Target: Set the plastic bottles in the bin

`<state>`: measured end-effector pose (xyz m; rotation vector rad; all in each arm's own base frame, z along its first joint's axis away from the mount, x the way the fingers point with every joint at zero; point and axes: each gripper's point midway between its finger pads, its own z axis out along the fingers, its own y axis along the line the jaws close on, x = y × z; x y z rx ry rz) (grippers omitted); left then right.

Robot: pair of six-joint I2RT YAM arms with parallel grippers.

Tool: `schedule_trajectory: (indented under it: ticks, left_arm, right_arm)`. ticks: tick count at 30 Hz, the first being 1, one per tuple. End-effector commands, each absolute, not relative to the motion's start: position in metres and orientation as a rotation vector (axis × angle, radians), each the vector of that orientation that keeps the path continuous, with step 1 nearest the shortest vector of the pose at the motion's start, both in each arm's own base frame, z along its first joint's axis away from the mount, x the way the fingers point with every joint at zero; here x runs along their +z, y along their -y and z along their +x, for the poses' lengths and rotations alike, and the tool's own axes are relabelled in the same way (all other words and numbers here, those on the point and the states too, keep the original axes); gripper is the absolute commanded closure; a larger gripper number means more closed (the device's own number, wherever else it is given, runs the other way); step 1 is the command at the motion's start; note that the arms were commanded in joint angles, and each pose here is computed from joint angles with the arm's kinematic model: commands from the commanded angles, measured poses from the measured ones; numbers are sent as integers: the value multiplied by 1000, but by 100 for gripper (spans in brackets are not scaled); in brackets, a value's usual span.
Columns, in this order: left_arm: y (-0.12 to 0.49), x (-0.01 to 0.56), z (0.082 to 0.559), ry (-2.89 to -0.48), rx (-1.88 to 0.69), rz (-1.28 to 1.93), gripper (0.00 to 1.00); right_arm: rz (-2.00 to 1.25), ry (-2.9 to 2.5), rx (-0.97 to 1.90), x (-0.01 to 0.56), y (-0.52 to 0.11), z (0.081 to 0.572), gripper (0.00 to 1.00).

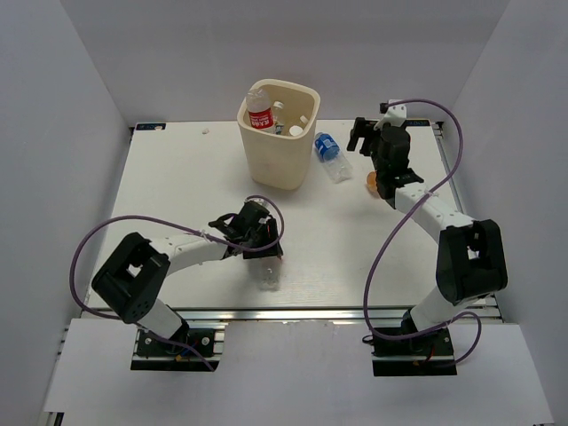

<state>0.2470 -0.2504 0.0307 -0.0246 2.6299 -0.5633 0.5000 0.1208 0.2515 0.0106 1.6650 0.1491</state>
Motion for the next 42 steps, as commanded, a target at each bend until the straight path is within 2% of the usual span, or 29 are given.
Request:
schedule_trajectory:
  ticks: [1,2,5,10,11,13,14,16,17,18,19,21,23,26,28,29,38,40,42]
  left_arm:
    - [248,58,256,-2565,-538,10,70]
    - [248,67,258,-2539,-542,20,76]
    - [258,125,277,-2365,-609,104,83]
    - [269,258,328,-1969,-599,186,84]
    - [272,303,343,-1851,-585,204,83]
    - [272,325,370,-1795,-472,204,83]
    - [275,367,381,-1715,-473,180,83]
    - [281,388,402,-1670,-432,160,83]
    - [290,369,424,-1710,-372,153,83]
    - [293,409,434,-1640,-379,112,83]
    - [294,393,457,-1660,-292,89,83]
    - [290,421,475,-1580,-250,22,83]
    - [293,409,496,-1578,-178,24,76]
    - [290,418,512,-1550,-127,13,74]
    - [291,408,523,-1546,-79,13,68]
    - [291,404,526,-1548,-65,10,59]
    - [276,374,553,-1558,66,-88,57]
    - [278,361,557,-1584,83,-69,46]
    - [277,356,557,-1594,92,-65,21]
  right_arm:
    - [34,-1678,116,247,-110,505,11]
    - [41,-1681,118,246,-109,505,11]
    - [40,-1690,126,241,-106,502,11]
    - [8,-1693,158,236,-108,500,11]
    - [-3,-1694,160,236,-108,500,10]
    - [-21,-1698,162,236,-110,499,11]
    - [-28,-1701,161,235,-109,498,11]
    - [-32,-1705,161,233,-109,498,11]
    - [-32,-1708,161,231,-109,498,10]
    - [-30,-1710,158,230,-109,498,11]
    - [-25,-1710,155,229,-108,498,11]
    - [-34,-1716,154,225,-109,500,11]
    - [-62,-1723,152,222,-111,502,11]
    - [-89,-1733,124,216,-110,509,11]
    - [-127,-1749,118,210,-113,516,10]
    - [-157,-1768,115,202,-116,519,11]
    - [-275,-1788,142,187,-132,535,11]
    - [-311,-1774,146,189,-136,537,11]
    - [-360,-1772,143,184,-140,540,11]
